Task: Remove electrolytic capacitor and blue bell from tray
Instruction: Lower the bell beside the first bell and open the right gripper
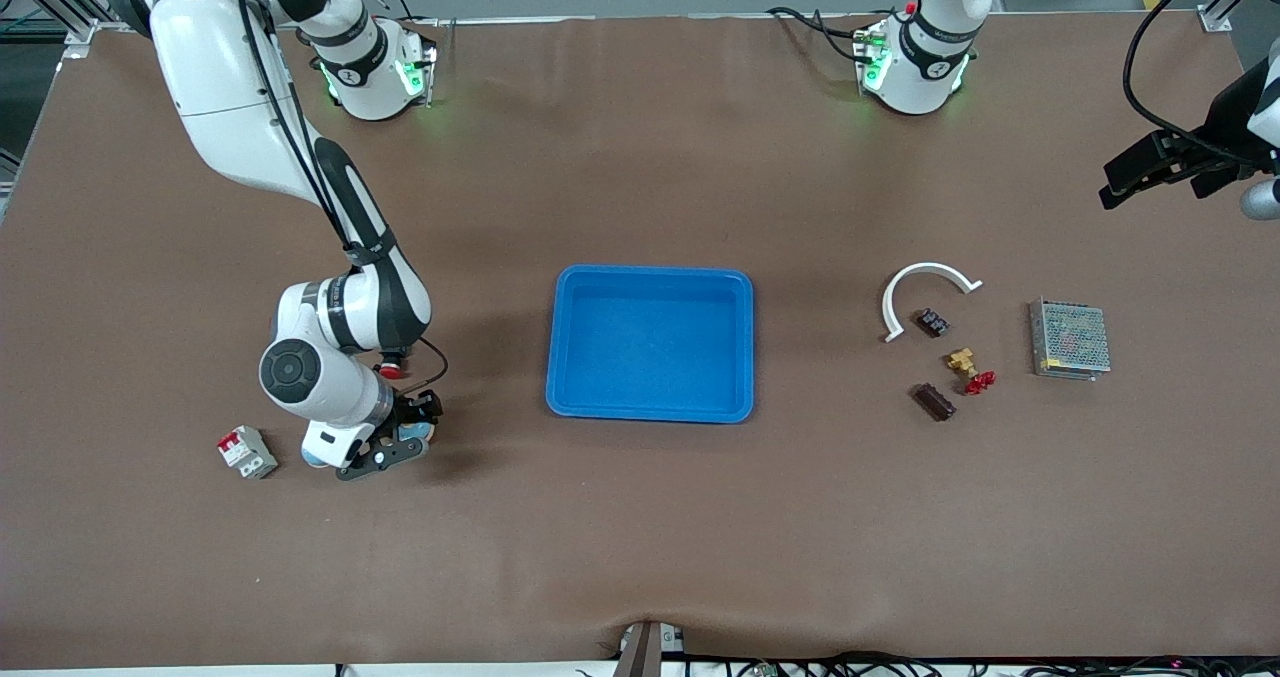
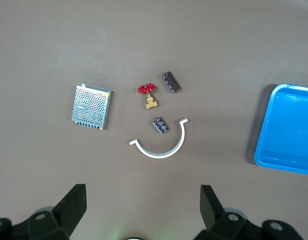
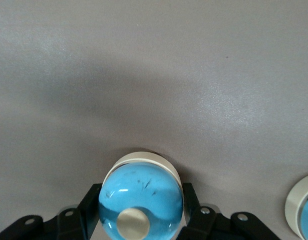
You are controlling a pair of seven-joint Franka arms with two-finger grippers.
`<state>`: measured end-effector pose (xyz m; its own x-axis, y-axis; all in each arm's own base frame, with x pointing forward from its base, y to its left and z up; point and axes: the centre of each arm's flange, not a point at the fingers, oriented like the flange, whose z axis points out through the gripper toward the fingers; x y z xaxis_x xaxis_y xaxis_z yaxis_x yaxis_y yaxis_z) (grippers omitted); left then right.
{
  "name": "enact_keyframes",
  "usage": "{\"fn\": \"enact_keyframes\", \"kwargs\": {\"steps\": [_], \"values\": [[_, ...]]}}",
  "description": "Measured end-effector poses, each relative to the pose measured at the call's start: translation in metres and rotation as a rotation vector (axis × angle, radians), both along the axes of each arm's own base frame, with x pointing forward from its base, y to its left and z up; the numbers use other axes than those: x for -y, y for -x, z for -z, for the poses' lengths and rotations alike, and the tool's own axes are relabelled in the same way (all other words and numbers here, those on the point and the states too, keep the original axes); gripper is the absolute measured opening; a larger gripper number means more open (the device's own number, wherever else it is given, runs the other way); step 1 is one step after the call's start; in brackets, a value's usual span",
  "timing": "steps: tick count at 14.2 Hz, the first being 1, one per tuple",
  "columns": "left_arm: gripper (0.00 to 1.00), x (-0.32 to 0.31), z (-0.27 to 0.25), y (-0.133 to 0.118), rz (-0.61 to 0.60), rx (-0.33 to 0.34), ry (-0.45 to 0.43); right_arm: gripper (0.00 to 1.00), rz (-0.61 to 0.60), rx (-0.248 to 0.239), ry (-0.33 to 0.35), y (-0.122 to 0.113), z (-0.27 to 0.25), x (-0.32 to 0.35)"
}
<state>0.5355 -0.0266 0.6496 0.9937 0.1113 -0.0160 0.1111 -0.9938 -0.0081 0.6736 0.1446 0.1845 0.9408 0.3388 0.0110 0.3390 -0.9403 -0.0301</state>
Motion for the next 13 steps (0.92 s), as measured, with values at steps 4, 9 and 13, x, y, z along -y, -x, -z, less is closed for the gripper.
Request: {"fn": "enact_keyframes", "kwargs": {"steps": [4, 9, 13], "values": [[1.0, 0.0, 0.0, 0.0, 0.0, 0.0, 0.0, 0.69, -0.001, 0.004, -0.002, 0.0, 0.001, -0.001], [1.0, 0.0, 0.0, 0.0, 0.0, 0.0, 0.0, 0.87, 0.002, 0.006, -0.002, 0.0, 0.001, 0.0], [1.0, 0.0, 0.0, 0.0, 0.001, 0.0, 0.0, 1.0, 0.022, 0.012, -0.003, -0.004, -0.003, 0.01]]}}
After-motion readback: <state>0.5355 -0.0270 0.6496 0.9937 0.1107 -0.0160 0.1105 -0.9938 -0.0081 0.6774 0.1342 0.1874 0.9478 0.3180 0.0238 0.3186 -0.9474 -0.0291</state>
